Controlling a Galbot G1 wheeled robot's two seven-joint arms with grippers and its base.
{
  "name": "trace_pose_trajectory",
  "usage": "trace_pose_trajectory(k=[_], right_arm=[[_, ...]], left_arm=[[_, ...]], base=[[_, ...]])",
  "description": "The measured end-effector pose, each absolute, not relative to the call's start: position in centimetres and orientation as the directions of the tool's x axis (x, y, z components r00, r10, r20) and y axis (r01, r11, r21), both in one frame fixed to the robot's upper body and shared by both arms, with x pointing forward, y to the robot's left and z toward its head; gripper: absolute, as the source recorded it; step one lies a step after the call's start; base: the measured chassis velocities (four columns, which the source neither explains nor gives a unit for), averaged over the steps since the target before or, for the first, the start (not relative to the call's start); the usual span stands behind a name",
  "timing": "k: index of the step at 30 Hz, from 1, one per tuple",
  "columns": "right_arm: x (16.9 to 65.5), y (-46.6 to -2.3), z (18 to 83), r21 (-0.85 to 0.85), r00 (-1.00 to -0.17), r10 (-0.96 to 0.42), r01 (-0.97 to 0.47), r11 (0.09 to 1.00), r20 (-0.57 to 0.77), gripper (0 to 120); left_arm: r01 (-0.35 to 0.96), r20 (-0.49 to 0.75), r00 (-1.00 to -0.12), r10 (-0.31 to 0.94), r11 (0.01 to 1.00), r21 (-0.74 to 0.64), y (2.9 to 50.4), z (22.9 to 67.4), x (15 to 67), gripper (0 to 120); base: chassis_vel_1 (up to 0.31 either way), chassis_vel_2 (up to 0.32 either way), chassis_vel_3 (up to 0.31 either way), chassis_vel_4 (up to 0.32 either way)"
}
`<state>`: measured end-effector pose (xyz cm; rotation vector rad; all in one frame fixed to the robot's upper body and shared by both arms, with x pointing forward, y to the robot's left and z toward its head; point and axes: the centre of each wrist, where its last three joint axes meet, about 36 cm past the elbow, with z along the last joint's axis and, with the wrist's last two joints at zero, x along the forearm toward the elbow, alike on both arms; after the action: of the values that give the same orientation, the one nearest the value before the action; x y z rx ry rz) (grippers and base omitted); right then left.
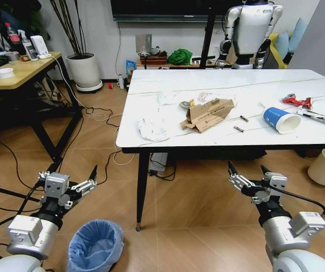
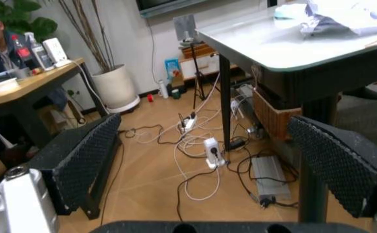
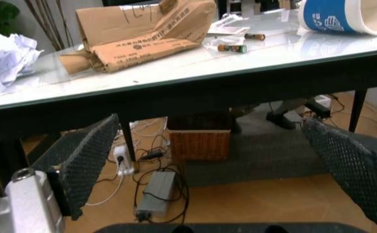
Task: Pick up the trash bin and place the trash from the table into it.
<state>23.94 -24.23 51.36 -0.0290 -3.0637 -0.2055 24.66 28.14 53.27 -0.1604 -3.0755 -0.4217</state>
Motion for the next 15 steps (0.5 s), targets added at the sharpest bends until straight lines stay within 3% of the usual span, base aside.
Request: trace_pose_trajectory(k=[15], right_arm=[[23.88, -24.3, 51.34, 0.125, -0.998, 0.018, 0.026, 0.992, 0.066, 100]], left_arm=[[0.112, 0.048, -0.994, 0.103, 0.956, 0.27, 28.25, 53.27, 24.78, 100]], base=[[0.0, 0.0, 0.0, 0.0]])
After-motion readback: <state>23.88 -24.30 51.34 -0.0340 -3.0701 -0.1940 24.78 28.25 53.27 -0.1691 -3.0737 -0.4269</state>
